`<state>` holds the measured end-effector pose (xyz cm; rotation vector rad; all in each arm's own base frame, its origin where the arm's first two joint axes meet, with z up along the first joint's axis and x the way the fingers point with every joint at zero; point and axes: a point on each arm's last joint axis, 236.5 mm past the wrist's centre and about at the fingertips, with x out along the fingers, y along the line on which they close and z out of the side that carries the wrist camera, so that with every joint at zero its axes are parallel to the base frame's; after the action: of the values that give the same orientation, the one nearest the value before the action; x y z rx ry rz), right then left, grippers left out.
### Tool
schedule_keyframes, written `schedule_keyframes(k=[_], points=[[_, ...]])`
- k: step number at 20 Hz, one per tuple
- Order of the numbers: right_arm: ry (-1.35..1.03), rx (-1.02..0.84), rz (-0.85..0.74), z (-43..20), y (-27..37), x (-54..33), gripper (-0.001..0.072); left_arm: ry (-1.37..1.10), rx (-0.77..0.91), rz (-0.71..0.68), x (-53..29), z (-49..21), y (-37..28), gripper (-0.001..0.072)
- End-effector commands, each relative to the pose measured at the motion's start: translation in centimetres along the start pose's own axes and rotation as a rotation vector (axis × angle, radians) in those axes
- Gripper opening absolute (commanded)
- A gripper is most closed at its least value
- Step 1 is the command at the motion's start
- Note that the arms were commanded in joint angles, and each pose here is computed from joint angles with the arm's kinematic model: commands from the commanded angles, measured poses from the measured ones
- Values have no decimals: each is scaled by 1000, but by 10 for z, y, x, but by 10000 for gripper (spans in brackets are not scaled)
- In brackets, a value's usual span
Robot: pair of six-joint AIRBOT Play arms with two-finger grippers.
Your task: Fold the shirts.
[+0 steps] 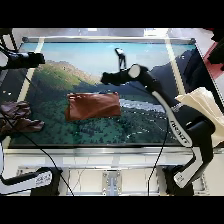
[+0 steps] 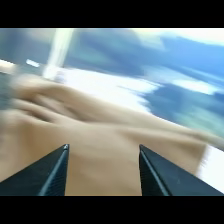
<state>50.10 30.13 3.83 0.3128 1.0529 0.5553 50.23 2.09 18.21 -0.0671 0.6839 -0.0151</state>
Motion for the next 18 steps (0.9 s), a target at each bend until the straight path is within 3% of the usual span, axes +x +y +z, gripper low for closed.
schedule_keyframes(k=[1,3,4,8,15,16,17,18], points=[[185,135,-161,-34,-97,-38,489,-7,-7,-9,0,2,-2,17],[196,206,-150,-49,-115,-22,624,-8,-17,-22,0,2,-5,17],[220,222,-133,-61,-117,-11,642,-5,-17,-22,0,1,-5,17],[341,301,69,-108,-94,43,645,-2,-16,-22,0,1,-5,17],[282,386,263,-108,-43,95,643,-2,14,-18,0,0,-4,17],[278,378,265,-109,-38,98,586,-2,19,-18,0,0,-4,17],[276,378,271,-109,-34,99,455,-1,25,-18,0,0,-4,17],[271,379,278,-108,-31,99,100,0,31,-18,0,0,-4,17]])
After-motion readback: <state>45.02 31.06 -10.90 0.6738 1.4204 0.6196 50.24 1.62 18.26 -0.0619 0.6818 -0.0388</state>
